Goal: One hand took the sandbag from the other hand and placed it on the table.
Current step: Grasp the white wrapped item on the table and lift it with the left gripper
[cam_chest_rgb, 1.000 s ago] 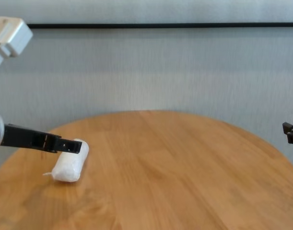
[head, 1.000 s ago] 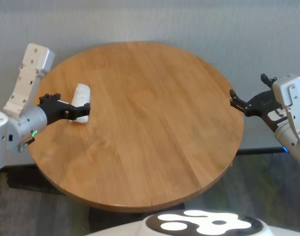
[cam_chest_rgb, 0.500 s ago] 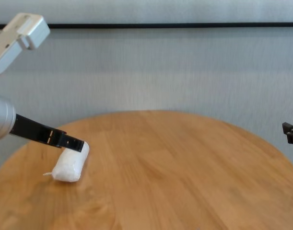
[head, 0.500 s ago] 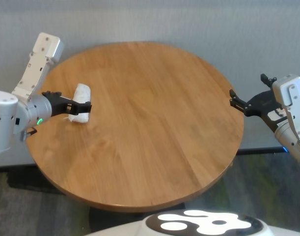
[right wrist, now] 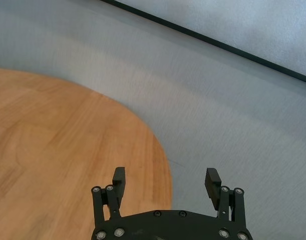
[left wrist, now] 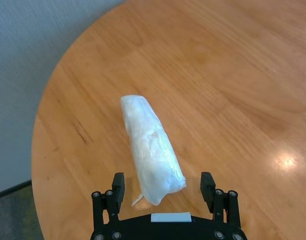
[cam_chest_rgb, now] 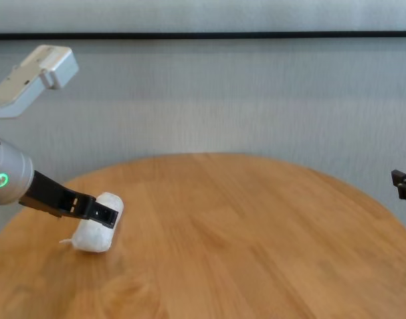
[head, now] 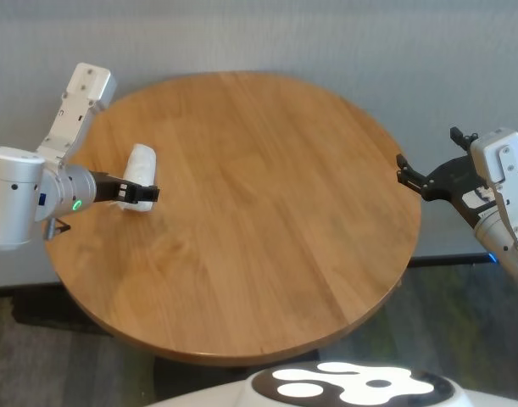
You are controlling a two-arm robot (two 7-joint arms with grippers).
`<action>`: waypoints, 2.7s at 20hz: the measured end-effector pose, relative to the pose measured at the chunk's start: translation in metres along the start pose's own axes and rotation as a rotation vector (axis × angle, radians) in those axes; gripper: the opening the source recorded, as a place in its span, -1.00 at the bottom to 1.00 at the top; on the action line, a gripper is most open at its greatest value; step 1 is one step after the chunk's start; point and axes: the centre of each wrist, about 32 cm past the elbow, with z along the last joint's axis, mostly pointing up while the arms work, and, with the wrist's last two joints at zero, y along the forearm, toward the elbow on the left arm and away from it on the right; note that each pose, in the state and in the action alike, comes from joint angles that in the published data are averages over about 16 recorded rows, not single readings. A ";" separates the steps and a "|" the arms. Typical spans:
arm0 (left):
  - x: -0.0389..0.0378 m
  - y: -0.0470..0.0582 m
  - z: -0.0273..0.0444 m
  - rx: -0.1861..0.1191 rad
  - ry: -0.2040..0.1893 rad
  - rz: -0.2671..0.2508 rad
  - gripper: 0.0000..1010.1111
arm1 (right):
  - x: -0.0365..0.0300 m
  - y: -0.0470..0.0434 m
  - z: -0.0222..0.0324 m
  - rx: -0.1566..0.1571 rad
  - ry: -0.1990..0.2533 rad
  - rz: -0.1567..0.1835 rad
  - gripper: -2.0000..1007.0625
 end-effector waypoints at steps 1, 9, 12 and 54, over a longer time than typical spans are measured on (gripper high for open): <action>0.0001 -0.002 0.0004 0.007 0.002 0.000 0.98 | 0.0000 0.0000 0.0000 0.000 0.000 0.000 0.99; -0.0016 -0.019 0.0039 0.035 -0.008 0.003 0.98 | 0.0000 0.0000 0.0000 0.000 0.000 0.000 0.99; -0.0024 -0.024 0.0051 0.040 -0.014 0.004 0.98 | 0.0000 0.0000 0.0000 0.000 0.000 0.000 0.99; -0.0044 -0.054 -0.0110 0.060 -0.028 0.029 0.98 | 0.0000 0.0000 0.0000 0.000 0.000 0.000 0.99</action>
